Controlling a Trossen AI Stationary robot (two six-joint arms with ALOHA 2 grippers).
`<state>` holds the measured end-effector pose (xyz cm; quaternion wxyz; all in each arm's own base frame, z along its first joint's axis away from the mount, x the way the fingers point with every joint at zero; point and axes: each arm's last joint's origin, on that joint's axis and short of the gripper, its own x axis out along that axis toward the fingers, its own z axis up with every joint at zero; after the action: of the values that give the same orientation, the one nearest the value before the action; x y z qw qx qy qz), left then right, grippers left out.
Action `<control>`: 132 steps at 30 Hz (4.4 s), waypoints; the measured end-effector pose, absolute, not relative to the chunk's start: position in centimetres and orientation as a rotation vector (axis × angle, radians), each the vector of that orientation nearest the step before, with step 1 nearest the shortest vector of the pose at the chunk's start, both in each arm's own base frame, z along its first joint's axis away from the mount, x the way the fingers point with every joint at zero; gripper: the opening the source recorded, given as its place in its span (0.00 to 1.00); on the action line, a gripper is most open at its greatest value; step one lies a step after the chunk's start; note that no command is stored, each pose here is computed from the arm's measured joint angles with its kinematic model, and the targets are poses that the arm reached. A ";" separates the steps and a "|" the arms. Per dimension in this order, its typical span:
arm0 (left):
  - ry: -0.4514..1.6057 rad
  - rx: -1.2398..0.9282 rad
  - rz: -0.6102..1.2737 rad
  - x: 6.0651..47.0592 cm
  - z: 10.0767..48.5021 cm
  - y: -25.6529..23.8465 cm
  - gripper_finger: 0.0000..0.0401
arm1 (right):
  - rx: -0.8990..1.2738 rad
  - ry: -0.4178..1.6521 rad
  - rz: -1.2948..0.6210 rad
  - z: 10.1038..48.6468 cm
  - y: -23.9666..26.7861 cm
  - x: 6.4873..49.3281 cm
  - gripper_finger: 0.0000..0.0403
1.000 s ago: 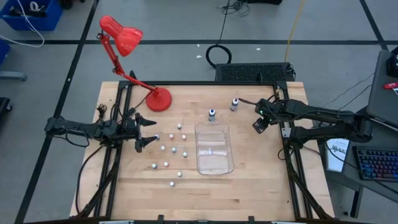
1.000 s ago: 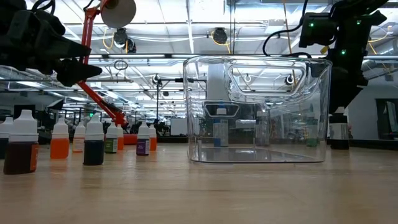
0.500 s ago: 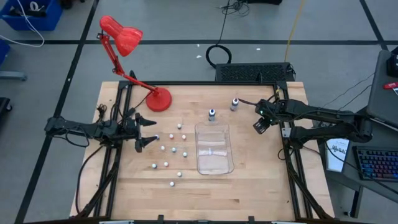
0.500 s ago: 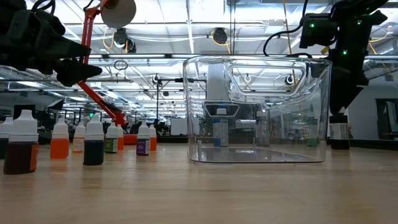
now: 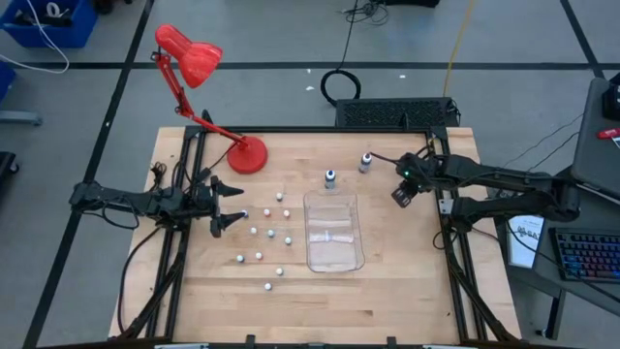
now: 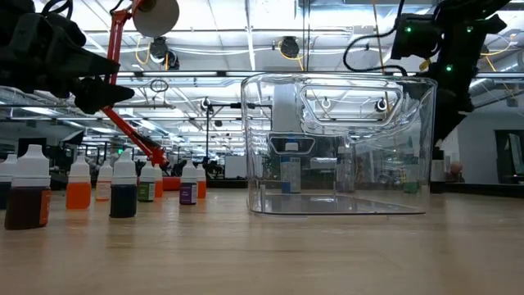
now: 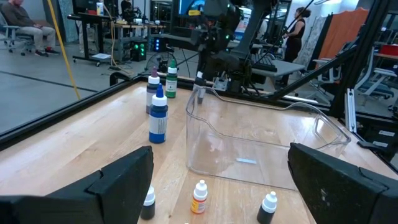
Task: Pick & Place food coloring
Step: Put the black food coloring bottle into the transparent container, then put the green food coloring bottle into the transparent container
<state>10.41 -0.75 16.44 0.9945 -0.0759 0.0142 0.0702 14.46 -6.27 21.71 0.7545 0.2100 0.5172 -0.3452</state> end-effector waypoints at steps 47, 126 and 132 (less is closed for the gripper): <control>0.029 -0.152 0.141 10.4 16.4 -0.7 0.91 | -0.075 1.247 -0.013 23.8 -0.5 42.5 0.27; 0.029 -0.152 0.141 10.4 16.4 -0.7 0.91 | 0.548 1.188 -0.978 22.3 -15.0 14.6 0.63; 0.029 -0.152 0.141 10.4 16.4 -0.8 0.91 | 0.545 1.172 -0.988 22.0 -15.4 14.4 0.63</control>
<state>10.41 -0.75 16.44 0.9945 -0.0758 0.0144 0.0701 14.37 -15.38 22.02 0.6869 0.2436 0.5235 -0.4413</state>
